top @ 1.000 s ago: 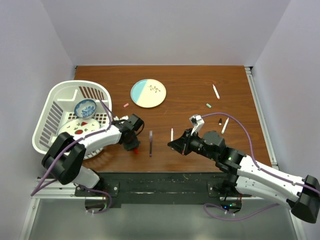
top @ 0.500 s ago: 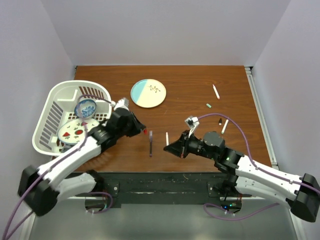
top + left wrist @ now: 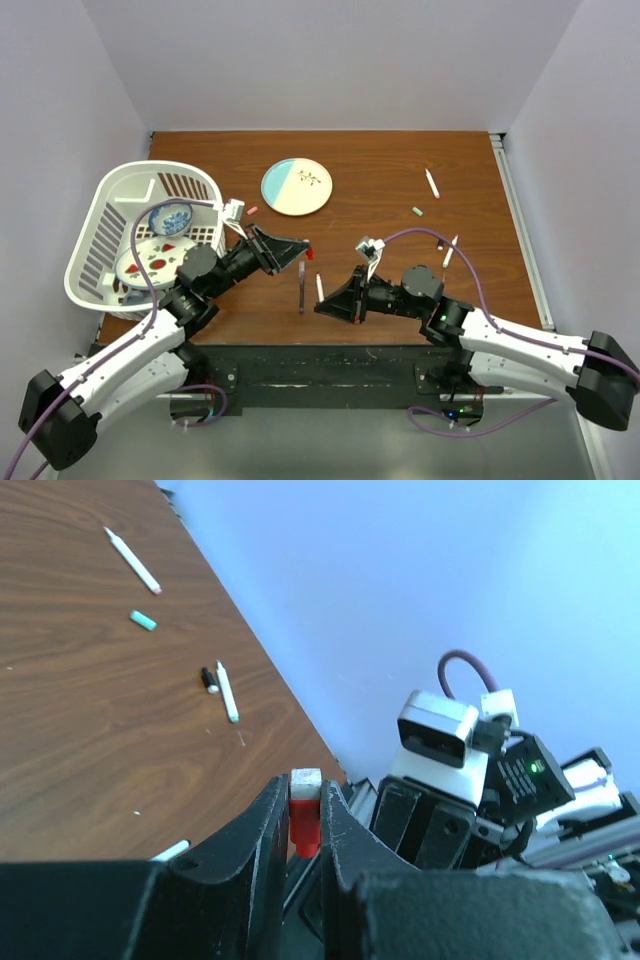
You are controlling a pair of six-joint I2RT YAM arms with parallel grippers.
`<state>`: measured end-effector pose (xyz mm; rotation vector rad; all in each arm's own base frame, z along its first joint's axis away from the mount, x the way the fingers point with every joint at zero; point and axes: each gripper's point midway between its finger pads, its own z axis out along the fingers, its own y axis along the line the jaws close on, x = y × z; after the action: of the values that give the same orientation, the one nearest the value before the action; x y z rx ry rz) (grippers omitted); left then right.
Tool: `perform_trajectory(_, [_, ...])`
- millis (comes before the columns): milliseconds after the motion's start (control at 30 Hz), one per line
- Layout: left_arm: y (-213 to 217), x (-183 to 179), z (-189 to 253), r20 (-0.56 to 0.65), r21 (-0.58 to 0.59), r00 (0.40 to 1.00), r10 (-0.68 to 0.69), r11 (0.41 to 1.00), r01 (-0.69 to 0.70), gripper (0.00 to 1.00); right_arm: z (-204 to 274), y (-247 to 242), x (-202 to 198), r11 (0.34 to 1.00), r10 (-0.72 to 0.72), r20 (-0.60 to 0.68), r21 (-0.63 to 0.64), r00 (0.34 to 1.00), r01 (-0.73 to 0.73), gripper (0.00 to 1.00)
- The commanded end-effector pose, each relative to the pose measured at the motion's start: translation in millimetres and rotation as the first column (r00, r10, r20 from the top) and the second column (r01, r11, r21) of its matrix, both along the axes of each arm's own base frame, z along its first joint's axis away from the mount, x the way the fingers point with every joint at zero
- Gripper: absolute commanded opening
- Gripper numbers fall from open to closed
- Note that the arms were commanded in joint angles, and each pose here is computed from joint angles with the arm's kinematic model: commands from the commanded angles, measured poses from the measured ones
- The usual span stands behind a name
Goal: Insert the pens into the pen caps
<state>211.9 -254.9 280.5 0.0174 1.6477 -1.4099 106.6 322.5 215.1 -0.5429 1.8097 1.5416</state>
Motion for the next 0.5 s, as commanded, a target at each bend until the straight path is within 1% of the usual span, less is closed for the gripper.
perform_trajectory(0, [-9,-22,30,0.131,-0.088,0.985,-0.115,0.988,0.127,0.0,19,8,-4,0.997,0.029,0.049,0.068,0.998,-0.033,0.0])
perform_trajectory(267, [-6,-31,34,0.164,-0.119,0.977,-0.135,0.981,0.155,0.0,15,8,-5,0.998,0.021,0.043,0.059,0.999,-0.023,0.0])
perform_trajectory(467, [-7,-39,27,0.159,-0.133,0.973,-0.169,0.972,0.191,0.0,17,7,-4,0.998,0.014,0.047,0.062,0.999,-0.017,0.0])
